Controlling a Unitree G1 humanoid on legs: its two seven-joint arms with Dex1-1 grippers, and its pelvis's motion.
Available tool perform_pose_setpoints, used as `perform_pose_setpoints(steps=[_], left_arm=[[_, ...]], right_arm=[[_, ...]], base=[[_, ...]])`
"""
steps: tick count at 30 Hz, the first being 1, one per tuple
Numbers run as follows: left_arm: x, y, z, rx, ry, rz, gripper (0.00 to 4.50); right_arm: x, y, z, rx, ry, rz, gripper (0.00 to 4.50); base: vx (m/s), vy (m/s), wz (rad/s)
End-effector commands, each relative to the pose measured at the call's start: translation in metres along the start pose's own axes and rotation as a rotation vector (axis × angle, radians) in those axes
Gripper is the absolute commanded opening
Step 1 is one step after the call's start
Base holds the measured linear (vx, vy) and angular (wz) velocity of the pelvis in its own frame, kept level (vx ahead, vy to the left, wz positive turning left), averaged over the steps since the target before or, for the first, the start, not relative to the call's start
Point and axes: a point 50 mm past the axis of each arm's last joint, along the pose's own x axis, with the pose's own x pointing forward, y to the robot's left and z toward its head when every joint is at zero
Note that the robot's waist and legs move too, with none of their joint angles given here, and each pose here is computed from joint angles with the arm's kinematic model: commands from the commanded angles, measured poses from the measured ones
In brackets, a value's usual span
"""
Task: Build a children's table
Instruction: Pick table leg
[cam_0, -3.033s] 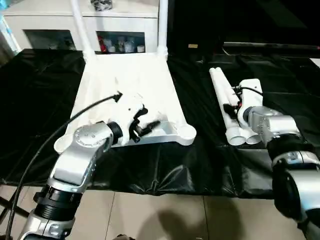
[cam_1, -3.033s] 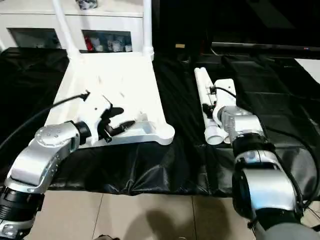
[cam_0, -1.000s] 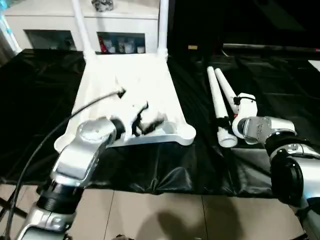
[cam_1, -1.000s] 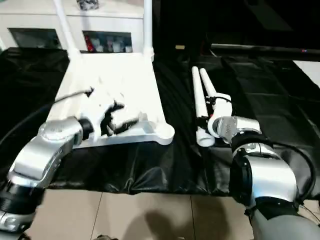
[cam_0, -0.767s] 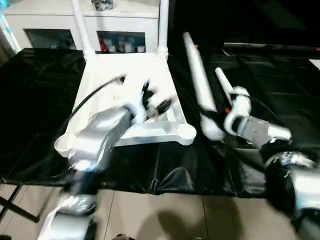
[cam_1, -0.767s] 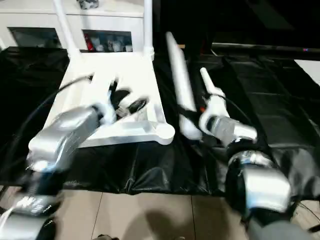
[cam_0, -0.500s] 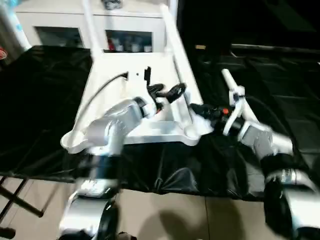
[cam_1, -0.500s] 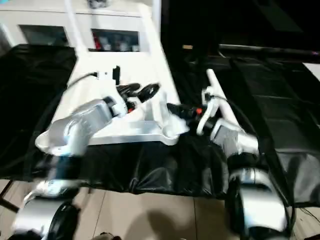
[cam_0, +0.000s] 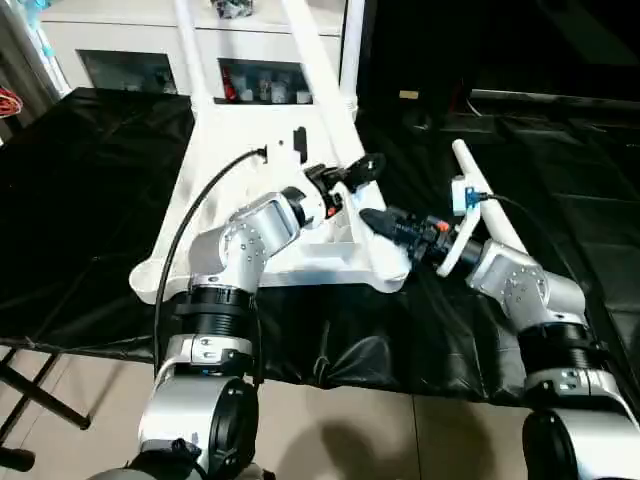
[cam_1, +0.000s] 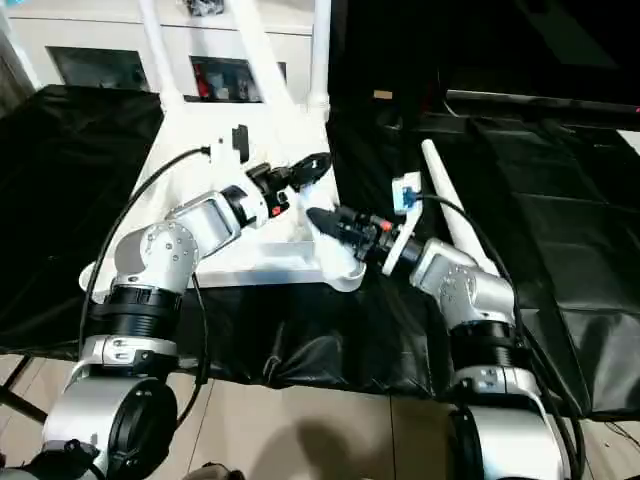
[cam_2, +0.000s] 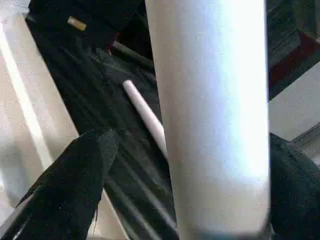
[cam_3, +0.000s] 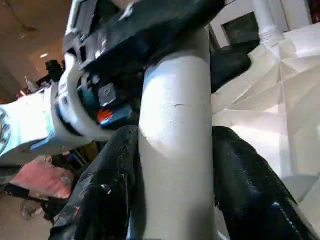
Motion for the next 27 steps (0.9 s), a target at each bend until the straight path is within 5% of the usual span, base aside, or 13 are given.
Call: perform_pose_setpoints(steps=[1,8,18,27], left_arm=[[0.004,-0.005,0.01,0.017,-0.034,0.01,4.5],[0.005,-0.001,0.015,0.002,-0.072,0.101,3.72],[0.005,0.009,0.021,0.018,-0.116,0.256,2.83],[0.005,0.006,0.024,0.027,-0.126,0.234,2.1]], right_arm=[[0.004,0.005,0.005,-0.04,-0.001,-0.007,1.89],[0.022,0.009,-0.005,-0.135,0.066,-0.099,1.89],[0.05,0.025,0.001,-0.236,0.044,-0.17,1.89],[0.052,0.028,0.004,-0.246,0.043,-0.182,1.89]], base=[[0.0,0.0,0.0],[0.0,0.0,0.0],[0.0,0.0,0.0],[0.0,0.0,0.0]])
